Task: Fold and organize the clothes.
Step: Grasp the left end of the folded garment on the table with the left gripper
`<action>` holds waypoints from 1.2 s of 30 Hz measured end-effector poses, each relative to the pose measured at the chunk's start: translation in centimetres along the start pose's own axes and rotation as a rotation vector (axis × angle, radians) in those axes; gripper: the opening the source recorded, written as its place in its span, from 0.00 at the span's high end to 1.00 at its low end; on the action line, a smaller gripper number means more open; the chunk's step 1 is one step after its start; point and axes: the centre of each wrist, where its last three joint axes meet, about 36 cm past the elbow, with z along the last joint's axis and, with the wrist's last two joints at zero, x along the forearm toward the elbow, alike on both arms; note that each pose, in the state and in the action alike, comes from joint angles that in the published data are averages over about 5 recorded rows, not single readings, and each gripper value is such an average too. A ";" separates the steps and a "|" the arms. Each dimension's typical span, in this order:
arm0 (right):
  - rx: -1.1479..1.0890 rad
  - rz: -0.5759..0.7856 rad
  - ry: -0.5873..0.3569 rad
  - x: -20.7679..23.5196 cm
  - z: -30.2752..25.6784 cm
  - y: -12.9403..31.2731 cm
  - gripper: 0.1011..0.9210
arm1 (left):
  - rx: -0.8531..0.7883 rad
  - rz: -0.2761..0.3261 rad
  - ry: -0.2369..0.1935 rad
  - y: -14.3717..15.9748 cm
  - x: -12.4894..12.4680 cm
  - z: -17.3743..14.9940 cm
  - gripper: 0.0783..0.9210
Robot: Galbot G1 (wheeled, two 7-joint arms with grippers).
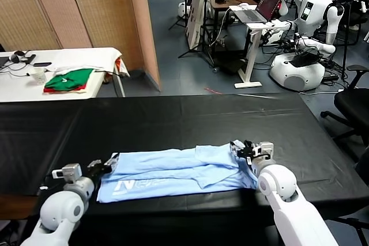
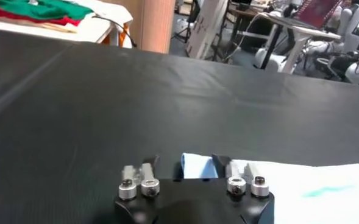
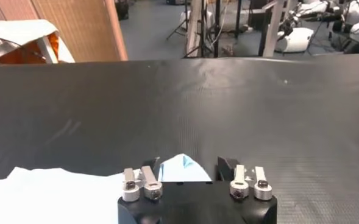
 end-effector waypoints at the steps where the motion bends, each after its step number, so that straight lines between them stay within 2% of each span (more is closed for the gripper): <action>1: -0.001 0.001 -0.002 0.0 0.1 0.1 0.72 | 0.000 0.000 0.001 0.0 0.0 0.1 0.76; 3: -0.004 0.007 -0.011 0.0 0.3 0.2 0.85 | -0.002 0.000 0.003 -0.1 0.0 0.2 0.87; 4: -0.005 0.013 -0.018 0.0 0.4 0.4 0.89 | -0.006 -0.001 0.002 -0.1 0.0 0.2 0.91; 6: -0.007 0.033 -0.036 0.1 0.6 0.6 0.93 | -0.017 -0.007 -0.006 -0.1 0.0 0.2 0.92; 11: -0.024 0.080 -0.076 0.5 1.2 1.2 0.93 | -0.068 -0.042 -0.046 -0.1 -0.2 0.3 0.92; 15: -0.051 0.064 -0.073 1.0 1.3 1.4 0.93 | -0.092 -0.058 -0.068 -0.1 -0.4 0.1 0.92; 16: -0.057 0.054 -0.068 1.1 1.2 1.4 0.91 | -0.094 -0.056 -0.071 -0.1 -0.4 0.1 0.92; 19: -0.066 0.027 -0.062 1.6 1.1 1.1 0.77 | -0.097 -0.045 -0.077 -0.3 -0.2 0.0 0.90; 22: -0.064 0.013 -0.075 2.3 0.9 0.6 0.54 | -0.099 -0.034 -0.090 -0.5 0.2 -0.1 0.76; 29: -0.061 0.010 -0.126 4.9 -0.1 -0.6 0.09 | -0.112 -0.039 -0.133 -0.2 1.6 -0.7 0.25; 31: -0.059 0.012 -0.140 5.7 -0.3 -0.8 0.04 | -0.093 -0.036 -0.137 0.0 2.1 -0.7 0.12; 33: -0.058 0.011 -0.152 6.5 -0.4 -1.0 0.02 | -0.066 -0.032 -0.138 0.1 2.6 -0.6 0.05; 36: -0.054 0.002 -0.164 7.5 -0.3 -1.2 0.02 | -0.036 -0.038 -0.138 0.1 3.6 -0.1 0.02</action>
